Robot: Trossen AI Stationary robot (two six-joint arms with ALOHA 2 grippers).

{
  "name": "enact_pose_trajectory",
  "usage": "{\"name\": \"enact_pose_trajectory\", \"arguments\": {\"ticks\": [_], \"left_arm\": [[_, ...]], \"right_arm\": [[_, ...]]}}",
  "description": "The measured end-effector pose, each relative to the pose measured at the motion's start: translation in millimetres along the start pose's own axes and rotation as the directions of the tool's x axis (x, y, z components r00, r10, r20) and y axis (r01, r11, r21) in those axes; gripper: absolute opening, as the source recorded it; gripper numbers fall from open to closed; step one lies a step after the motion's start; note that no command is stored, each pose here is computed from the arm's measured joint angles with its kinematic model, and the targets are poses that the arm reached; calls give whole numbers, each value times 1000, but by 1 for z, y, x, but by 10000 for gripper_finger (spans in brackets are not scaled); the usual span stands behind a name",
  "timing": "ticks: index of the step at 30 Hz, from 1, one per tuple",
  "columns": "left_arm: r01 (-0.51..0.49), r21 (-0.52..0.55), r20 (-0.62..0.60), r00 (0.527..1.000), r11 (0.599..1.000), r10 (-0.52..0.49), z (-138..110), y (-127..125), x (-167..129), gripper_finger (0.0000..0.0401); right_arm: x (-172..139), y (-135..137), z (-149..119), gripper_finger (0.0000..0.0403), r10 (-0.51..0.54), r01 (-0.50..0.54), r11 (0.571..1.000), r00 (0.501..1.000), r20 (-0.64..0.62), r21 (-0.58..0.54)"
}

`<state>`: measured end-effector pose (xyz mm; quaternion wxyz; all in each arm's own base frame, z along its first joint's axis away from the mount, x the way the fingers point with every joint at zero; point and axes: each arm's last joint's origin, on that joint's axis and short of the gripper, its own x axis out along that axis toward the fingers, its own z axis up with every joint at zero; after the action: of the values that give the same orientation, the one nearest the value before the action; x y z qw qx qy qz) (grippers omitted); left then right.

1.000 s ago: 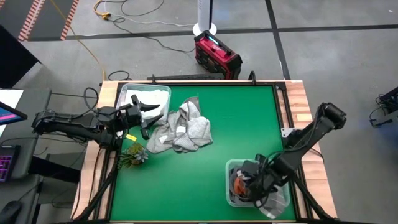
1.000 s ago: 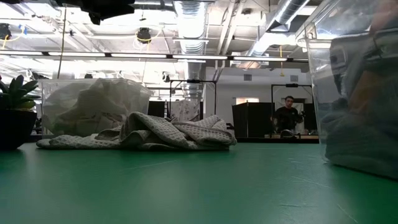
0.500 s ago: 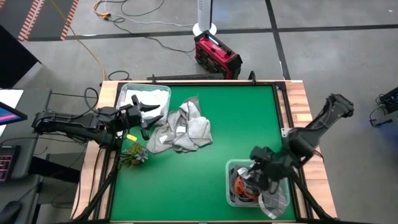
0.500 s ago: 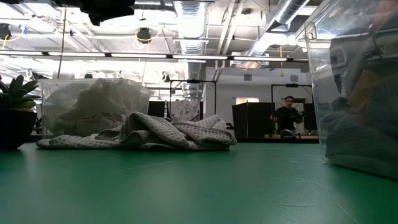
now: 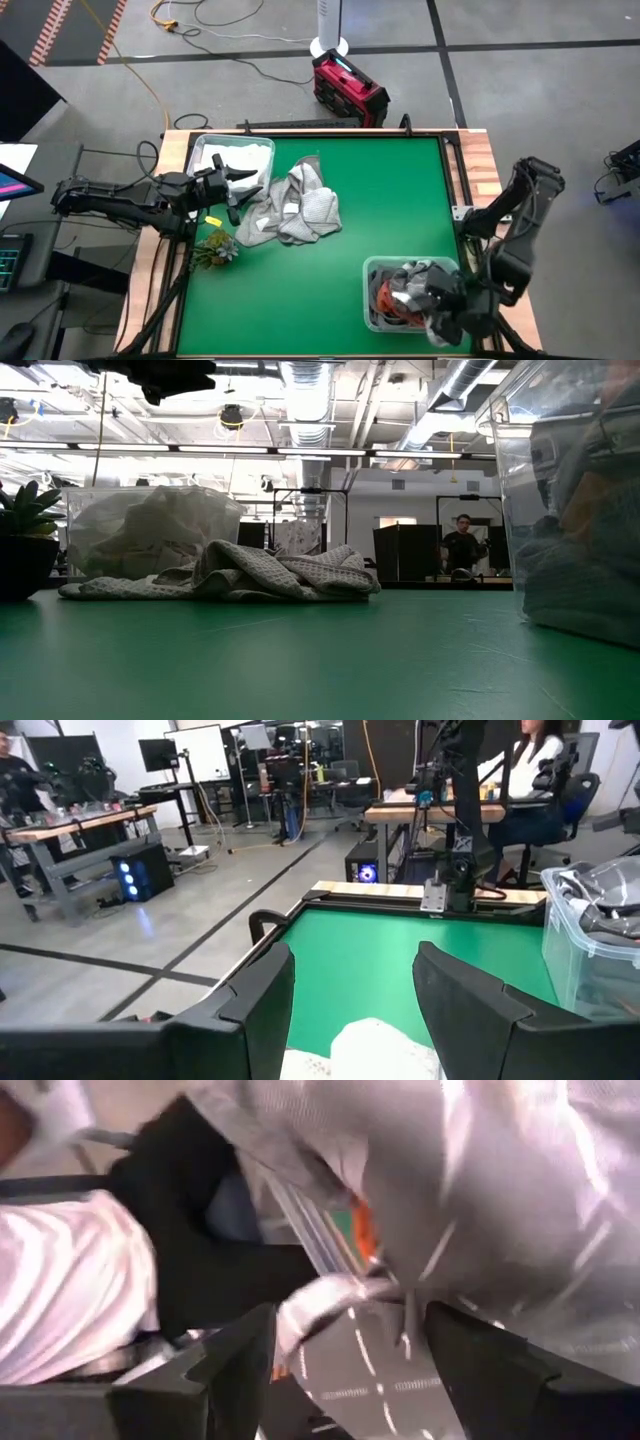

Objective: Sort towels by color in basket
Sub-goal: Put the gray checkered towel into the bottom transparent bin

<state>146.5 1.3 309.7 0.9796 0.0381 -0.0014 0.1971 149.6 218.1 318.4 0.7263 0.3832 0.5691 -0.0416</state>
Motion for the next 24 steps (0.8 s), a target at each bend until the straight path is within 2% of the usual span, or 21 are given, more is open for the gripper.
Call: {"name": "enact_pose_trajectory", "arguments": {"ticks": [5,9,13,15,18,24], "left_arm": [[-1,-10,11,1000,1000,1,1,0,0,196],[-1,-11,11,1000,1000,1,1,0,0,196],[-1,6,11,1000,1000,1,1,0,0,196],[-1,13,11,1000,1000,1,1,0,0,196],[-1,20,8,1000,1000,1,1,0,0,196],[-1,20,8,1000,1000,1,1,0,0,196]], "right_arm": [[-13,7,-4,290,-101,102,995,994,46,-21],[-21,19,-4,290,-40,39,999,998,43,14],[-23,20,-5,290,-50,48,997,999,23,63],[-19,20,-5,290,-72,74,991,997,-20,113],[-6,22,-5,290,-117,128,983,989,-92,131],[22,21,6,290,-243,258,957,962,-123,133]]}}
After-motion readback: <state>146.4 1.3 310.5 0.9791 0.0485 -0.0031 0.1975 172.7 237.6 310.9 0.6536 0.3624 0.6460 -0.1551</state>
